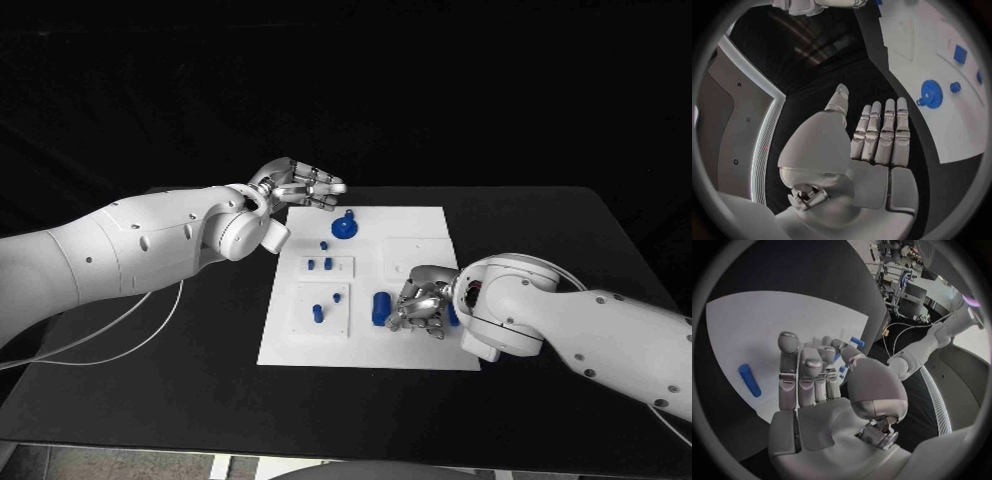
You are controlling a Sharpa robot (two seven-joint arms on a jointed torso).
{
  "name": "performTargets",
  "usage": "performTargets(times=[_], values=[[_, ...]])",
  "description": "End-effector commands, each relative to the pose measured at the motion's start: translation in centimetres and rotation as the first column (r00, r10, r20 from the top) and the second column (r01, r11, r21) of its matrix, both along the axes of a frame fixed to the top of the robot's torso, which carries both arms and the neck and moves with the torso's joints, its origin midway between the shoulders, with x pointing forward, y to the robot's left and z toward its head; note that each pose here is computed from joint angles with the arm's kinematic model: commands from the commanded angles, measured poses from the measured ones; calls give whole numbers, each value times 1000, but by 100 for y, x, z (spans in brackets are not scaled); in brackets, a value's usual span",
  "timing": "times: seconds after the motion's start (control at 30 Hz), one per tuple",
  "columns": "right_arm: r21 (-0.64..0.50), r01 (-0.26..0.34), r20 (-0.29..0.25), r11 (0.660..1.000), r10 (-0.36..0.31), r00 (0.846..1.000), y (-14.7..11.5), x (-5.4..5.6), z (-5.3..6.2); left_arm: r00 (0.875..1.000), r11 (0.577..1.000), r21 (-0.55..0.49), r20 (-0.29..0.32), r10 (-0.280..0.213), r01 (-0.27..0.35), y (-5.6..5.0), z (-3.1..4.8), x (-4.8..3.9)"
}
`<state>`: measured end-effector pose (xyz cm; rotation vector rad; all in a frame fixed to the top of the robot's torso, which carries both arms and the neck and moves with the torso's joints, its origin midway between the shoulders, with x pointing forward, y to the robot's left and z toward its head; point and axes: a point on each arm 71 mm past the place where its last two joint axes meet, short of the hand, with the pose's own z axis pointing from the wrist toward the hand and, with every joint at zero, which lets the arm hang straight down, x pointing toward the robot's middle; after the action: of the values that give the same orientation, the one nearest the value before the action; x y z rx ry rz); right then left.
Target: Assemble the parts on the task board
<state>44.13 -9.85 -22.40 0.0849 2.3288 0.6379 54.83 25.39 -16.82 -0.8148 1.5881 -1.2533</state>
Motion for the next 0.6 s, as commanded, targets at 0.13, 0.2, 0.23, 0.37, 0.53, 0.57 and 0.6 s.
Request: performTargets(times=[0.13, 0.2, 0.23, 0.37, 0.53, 0.57, 0.6], values=[[-10, 1, 3, 1000, -1, 1000, 6, -18, -2, 1000, 1000, -6, 2, -16, 16, -18, 9, -2], [-9, 0, 3, 1000, 0, 1000, 7, -22, -2, 1000, 1000, -6, 1, -16, 16, -17, 9, -2], [-9, 0, 3, 1000, 0, 1000, 6, -22, -3, 1000, 1000, -6, 1, -16, 16, -16, 9, -3], [-10, 3, 3, 1000, -3, 1000, -1, -21, -5, 1000, 1000, -6, 1, -16, 16, -11, 9, -3], [-10, 9, 5, 1000, -9, 1000, 0, -15, -7, 1000, 1000, -5, 1, -15, 15, -9, 9, -3], [-10, 12, 6, 1000, -12, 1000, -3, -12, -8, 1000, 1000, -6, 0, -16, 16, -10, 9, -3], [-10, 14, 7, 1000, -14, 1000, -7, -8, -9, 1000, 1000, -6, 0, -16, 16, -10, 9, -3]])
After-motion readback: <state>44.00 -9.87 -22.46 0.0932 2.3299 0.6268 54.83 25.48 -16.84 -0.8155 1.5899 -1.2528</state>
